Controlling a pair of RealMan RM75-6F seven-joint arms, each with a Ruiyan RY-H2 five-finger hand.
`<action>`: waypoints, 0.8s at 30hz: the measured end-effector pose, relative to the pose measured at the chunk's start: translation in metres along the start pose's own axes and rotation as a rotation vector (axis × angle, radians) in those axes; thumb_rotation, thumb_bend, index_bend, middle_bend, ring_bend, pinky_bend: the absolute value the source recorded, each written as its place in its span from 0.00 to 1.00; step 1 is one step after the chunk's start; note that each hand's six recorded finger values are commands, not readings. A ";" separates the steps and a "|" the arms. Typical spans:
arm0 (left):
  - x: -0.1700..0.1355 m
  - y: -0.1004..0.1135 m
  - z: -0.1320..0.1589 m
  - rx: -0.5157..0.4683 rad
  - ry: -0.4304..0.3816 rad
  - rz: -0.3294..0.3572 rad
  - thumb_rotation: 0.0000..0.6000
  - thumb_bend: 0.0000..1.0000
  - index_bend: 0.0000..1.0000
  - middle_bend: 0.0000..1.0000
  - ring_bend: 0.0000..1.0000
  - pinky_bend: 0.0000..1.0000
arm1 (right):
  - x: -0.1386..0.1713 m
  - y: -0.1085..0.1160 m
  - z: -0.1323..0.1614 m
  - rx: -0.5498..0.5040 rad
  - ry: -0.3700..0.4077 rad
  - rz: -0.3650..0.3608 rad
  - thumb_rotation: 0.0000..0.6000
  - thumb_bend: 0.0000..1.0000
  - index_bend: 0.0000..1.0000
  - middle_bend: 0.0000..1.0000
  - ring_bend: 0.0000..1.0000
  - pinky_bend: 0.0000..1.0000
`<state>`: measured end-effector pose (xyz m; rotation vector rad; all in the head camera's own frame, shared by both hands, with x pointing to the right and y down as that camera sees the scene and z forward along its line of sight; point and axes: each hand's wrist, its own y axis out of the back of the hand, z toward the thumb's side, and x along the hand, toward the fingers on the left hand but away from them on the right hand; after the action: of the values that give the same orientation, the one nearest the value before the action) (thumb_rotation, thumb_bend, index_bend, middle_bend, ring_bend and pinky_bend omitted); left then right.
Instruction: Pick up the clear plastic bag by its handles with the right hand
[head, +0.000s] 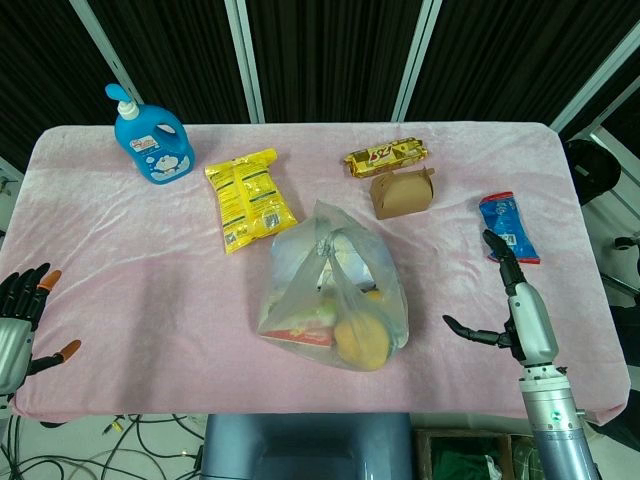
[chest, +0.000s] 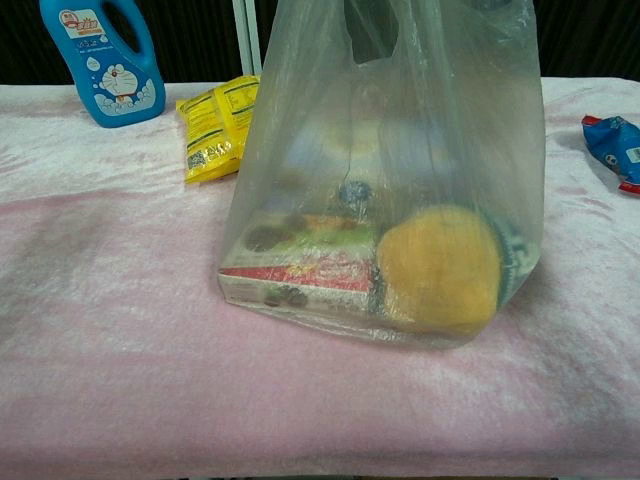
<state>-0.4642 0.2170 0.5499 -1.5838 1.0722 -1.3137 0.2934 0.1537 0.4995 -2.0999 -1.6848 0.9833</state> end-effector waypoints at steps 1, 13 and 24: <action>0.000 0.000 0.000 0.000 0.000 0.000 1.00 0.00 0.00 0.00 0.00 0.01 | 0.001 0.000 0.000 0.000 0.000 -0.001 1.00 0.09 0.00 0.00 0.00 0.07; 0.000 0.000 0.000 -0.003 0.001 0.000 1.00 0.00 0.00 0.00 0.00 0.01 | 0.009 0.002 0.001 -0.006 0.000 -0.006 1.00 0.09 0.00 0.00 0.00 0.07; 0.000 0.000 0.000 -0.004 0.002 0.000 1.00 0.00 0.00 0.00 0.00 0.01 | 0.010 -0.002 0.006 -0.016 0.012 0.016 1.00 0.11 0.00 0.00 0.00 0.07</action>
<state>-0.4640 0.2171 0.5503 -1.5861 1.0768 -1.3147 0.2883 0.1625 0.4929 -2.1280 -1.6778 0.9633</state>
